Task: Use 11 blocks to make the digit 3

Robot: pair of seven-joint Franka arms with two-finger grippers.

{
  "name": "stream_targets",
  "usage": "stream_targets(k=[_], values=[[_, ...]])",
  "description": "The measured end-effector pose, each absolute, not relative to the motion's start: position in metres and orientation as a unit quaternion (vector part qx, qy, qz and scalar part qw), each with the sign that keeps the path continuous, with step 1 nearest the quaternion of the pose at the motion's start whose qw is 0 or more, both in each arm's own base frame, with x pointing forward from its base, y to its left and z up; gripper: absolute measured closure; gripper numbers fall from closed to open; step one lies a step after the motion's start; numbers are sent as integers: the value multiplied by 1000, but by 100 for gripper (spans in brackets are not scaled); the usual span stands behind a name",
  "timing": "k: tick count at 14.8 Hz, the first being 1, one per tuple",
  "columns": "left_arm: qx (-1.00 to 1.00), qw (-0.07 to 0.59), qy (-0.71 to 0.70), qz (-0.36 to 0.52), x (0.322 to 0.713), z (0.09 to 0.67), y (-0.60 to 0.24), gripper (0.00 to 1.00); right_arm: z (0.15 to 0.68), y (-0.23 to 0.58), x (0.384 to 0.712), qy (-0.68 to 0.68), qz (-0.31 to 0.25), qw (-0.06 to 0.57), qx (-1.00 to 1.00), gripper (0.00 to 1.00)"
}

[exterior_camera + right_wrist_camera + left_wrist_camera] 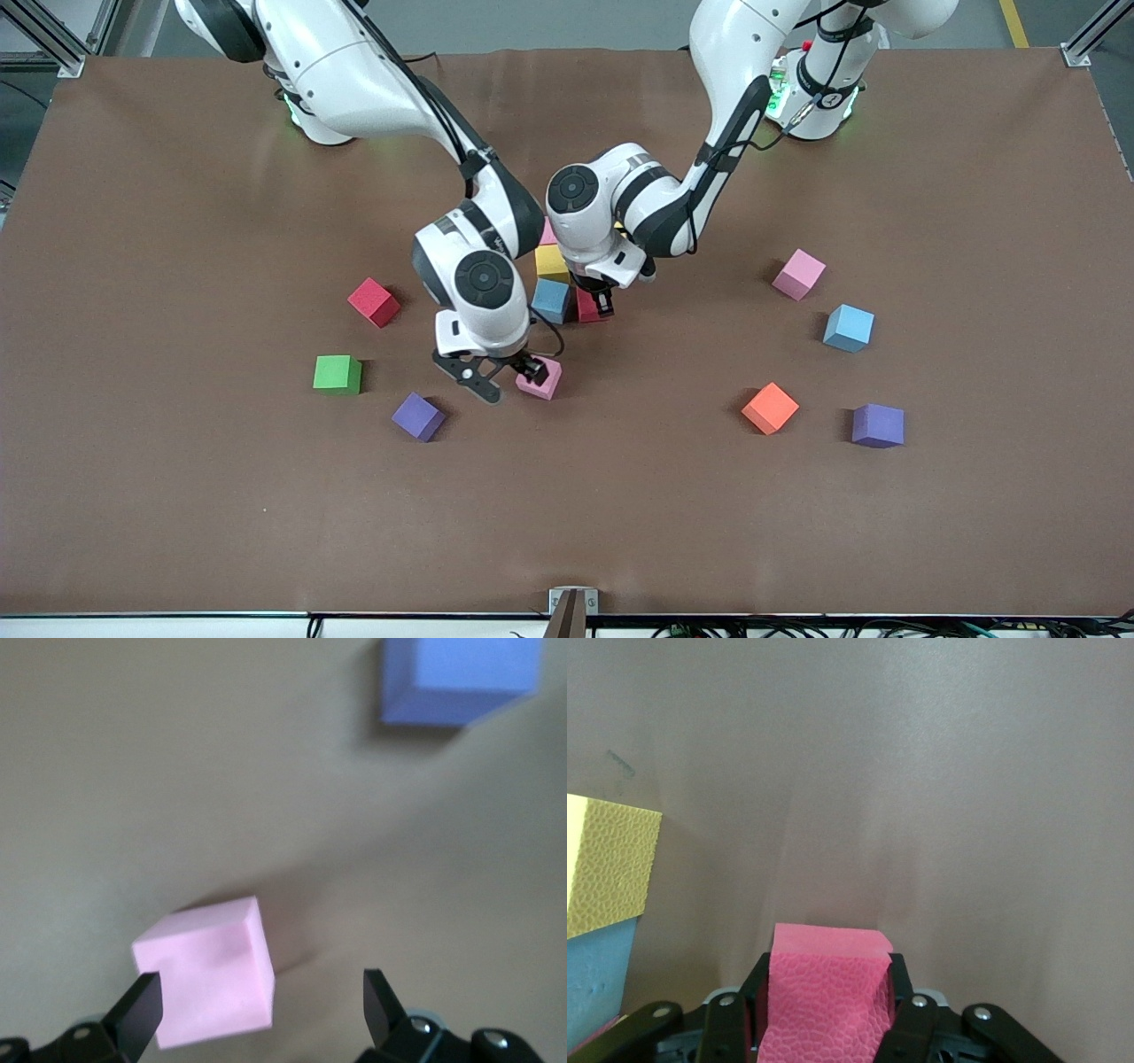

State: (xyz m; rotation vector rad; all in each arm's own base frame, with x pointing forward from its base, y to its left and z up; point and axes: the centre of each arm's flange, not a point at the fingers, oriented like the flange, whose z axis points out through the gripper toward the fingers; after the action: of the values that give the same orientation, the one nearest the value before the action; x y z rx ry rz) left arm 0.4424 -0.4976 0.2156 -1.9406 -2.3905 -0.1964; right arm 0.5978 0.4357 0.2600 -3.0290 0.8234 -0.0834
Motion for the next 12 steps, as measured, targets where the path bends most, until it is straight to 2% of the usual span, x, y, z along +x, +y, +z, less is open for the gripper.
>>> stream_targets(k=[5,12], values=[[-626,31,-776,-70,449,212,-490,46,244,445,604,174,-50,6,-984,0],[-621,38,-779,-77,458,219,-480,46,224,458,602,164,-56,4,-985,0]])
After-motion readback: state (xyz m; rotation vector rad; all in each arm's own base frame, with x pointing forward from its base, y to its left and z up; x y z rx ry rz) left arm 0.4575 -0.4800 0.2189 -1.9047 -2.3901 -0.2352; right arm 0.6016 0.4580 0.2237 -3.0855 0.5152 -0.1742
